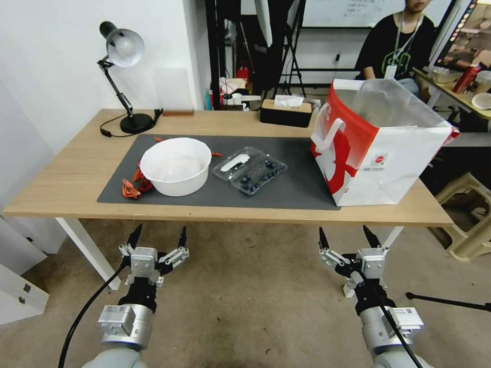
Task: Close the takeout container lid, then place the container into the takeout bag.
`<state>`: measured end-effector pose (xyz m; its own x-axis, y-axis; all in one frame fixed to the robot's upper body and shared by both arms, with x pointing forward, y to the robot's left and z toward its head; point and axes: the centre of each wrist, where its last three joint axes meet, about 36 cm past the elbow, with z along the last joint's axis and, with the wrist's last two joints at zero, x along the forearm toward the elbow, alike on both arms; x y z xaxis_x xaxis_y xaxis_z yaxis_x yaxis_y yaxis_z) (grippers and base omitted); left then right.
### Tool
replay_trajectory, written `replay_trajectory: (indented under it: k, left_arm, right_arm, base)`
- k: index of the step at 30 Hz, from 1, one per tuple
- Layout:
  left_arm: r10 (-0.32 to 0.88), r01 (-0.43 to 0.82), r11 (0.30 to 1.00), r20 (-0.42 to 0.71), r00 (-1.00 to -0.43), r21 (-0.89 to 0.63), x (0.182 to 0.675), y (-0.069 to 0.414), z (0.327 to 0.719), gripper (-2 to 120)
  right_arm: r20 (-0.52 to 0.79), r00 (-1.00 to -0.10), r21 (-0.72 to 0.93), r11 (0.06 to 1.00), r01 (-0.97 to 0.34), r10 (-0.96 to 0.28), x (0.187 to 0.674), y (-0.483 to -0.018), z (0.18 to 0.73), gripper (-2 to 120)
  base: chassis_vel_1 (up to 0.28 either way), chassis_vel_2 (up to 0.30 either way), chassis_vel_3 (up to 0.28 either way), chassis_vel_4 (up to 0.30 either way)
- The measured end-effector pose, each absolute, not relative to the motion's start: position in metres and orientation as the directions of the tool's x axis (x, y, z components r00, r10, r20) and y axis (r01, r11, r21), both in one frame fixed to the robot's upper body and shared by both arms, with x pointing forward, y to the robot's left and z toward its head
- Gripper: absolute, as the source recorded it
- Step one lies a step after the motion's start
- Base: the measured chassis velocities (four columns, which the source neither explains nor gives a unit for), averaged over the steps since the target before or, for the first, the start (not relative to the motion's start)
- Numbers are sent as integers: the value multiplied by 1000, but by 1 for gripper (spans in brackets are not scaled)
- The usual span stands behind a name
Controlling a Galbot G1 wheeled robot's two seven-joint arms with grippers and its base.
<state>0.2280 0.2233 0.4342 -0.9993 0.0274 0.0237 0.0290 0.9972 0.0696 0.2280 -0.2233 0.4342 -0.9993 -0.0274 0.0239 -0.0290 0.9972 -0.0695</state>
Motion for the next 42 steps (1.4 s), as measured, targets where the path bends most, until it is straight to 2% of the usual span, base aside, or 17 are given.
replay_trajectory:
  k: [27, 35, 36, 37, 42]
  left_arm:
    - [27, 28, 997, 25, -999, 65, 229, 223, 435, 100]
    - [38, 31, 994, 70, -997, -104, 247, 203, 458, 100]
    - [56, 48, 981, 40, -998, -187, 254, 195, 465, 100]
    - [55, 50, 978, 22, -998, -204, 255, 194, 465, 100]
    - [53, 55, 977, -15, -998, -207, 255, 195, 462, 100]
  right_arm:
    - [27, -999, -68, 997, -28, -26, 229, -224, 435, 100]
    - [72, -997, -41, 999, 8, 11, 246, -233, 462, 100]
    - [91, -996, -29, 999, 19, 22, 252, -237, 474, 100]
    - [102, -994, -21, 999, 26, 28, 255, -239, 481, 100]
    - [121, -992, 21, 999, 29, 26, 263, -244, 505, 100]
  base:
    - [0, 0, 0, 0]
    - [0, 0, 0, 0]
    - [0, 0, 0, 0]
    - [0, 0, 0, 0]
    - [0, 0, 0, 0]
